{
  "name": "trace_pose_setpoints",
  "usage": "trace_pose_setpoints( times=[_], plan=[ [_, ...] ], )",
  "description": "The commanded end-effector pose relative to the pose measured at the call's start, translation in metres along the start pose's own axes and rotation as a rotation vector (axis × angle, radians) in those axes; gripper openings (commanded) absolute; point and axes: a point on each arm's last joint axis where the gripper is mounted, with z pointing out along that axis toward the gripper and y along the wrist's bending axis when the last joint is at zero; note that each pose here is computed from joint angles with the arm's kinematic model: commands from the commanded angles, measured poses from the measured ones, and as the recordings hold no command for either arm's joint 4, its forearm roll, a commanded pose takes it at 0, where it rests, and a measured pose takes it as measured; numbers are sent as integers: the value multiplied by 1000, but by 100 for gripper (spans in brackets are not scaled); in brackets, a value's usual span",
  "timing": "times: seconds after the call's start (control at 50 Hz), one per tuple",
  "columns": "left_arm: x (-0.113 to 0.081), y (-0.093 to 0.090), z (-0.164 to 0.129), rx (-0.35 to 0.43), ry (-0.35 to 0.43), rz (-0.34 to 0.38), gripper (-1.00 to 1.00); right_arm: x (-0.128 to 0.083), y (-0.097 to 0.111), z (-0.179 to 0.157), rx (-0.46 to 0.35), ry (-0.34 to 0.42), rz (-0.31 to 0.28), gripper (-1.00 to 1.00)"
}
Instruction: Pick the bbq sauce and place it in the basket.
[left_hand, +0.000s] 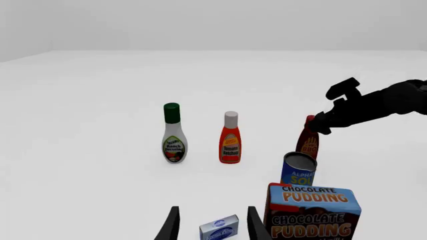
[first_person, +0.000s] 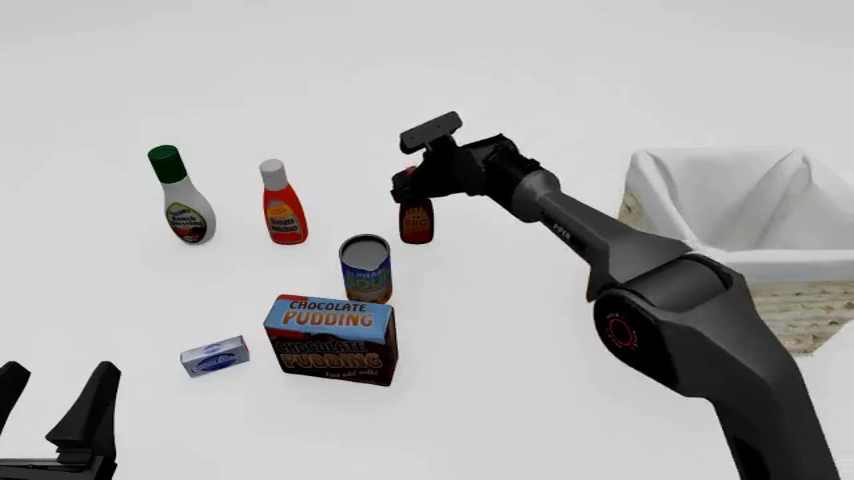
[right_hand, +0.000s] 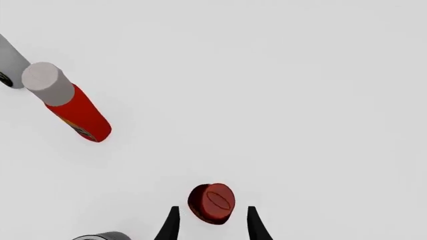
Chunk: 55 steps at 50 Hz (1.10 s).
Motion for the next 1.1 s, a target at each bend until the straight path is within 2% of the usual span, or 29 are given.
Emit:
trace_pose_setpoints(
  times=[0.02,1.1],
  plan=[
    [0,0,0,0,0,0,100,3,3,9,-5,12,-5,100],
    [0,0,0,0,0,0,100,16,3,38,-7,47,-4,100]
  ],
)
